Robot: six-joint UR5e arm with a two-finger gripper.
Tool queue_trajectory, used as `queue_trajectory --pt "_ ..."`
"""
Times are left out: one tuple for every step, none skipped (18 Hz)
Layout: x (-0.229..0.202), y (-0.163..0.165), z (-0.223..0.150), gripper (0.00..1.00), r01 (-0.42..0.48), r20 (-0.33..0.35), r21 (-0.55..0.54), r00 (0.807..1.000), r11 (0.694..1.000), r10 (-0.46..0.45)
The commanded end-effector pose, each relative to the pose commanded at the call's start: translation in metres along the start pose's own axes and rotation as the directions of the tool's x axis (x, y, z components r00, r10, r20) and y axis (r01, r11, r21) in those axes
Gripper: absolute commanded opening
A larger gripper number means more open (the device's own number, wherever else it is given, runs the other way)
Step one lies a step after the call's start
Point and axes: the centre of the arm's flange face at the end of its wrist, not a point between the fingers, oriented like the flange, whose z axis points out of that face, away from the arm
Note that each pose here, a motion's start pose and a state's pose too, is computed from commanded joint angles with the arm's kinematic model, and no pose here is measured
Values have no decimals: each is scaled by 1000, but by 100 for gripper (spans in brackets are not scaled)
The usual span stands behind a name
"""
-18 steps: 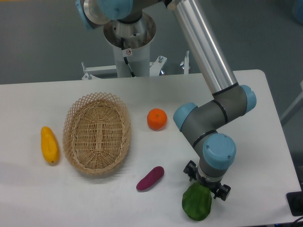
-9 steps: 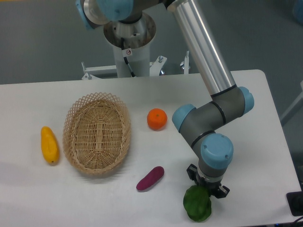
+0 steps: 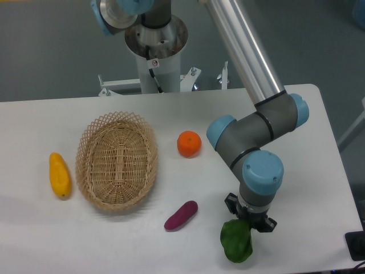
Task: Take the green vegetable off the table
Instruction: 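Lift the grasped bok choy up off the table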
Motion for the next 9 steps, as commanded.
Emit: queue_trajectory --pt "0 0 -6 20 12 6 6 1000 1000 -12" --pt "0 0 -9 19 32 8 4 999 999 -32" --pt "0 0 -13 19 37 4 2 999 999 -37" --pt "1 0 -20 19 37 4 2 999 999 -37" --pt "1 2 -25 18 40 3 1 999 999 -40" --pt "1 3 -33 18 43 7 3 999 999 -43" --pt "1 5 -39 18 46 6 2 999 999 -46" --pt "2 8 -45 18 49 3 1 999 999 -49" --pt "1 11 -52 18 54 2 -1 999 999 -54"
